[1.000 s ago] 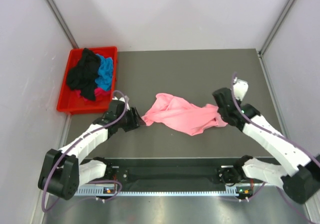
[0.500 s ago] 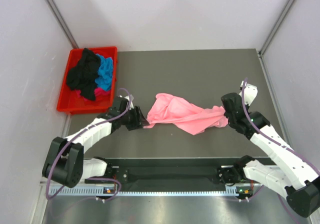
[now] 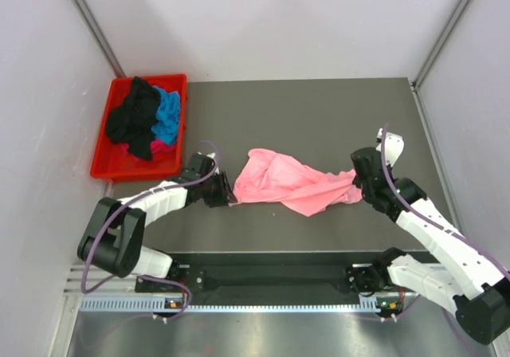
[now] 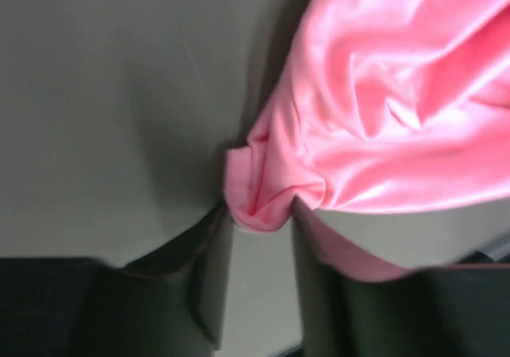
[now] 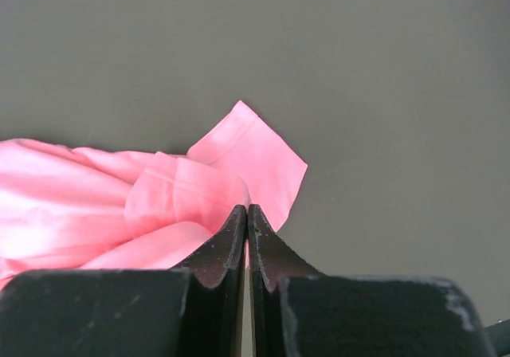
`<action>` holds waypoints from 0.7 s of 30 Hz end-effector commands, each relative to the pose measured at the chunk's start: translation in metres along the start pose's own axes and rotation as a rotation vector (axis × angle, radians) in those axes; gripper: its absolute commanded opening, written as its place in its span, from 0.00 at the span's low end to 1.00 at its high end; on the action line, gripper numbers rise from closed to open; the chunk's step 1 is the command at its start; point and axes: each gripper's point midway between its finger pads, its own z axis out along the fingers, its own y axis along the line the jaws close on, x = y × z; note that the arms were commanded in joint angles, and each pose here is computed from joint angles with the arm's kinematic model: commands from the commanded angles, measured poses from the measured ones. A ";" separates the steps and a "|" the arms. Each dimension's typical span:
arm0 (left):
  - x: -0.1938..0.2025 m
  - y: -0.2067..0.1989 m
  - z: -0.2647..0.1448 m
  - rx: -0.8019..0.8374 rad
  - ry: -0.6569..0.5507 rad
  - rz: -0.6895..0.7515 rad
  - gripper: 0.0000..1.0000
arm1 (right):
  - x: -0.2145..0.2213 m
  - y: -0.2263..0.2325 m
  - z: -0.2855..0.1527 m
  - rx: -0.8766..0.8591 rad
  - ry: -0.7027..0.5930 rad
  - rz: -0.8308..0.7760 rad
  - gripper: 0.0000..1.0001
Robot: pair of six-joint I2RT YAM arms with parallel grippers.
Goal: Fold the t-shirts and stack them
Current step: Flatten the tshirt out
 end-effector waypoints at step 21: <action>-0.128 -0.167 -0.198 0.072 -0.434 0.297 0.00 | -0.250 0.011 -0.130 -0.109 -0.509 0.114 0.00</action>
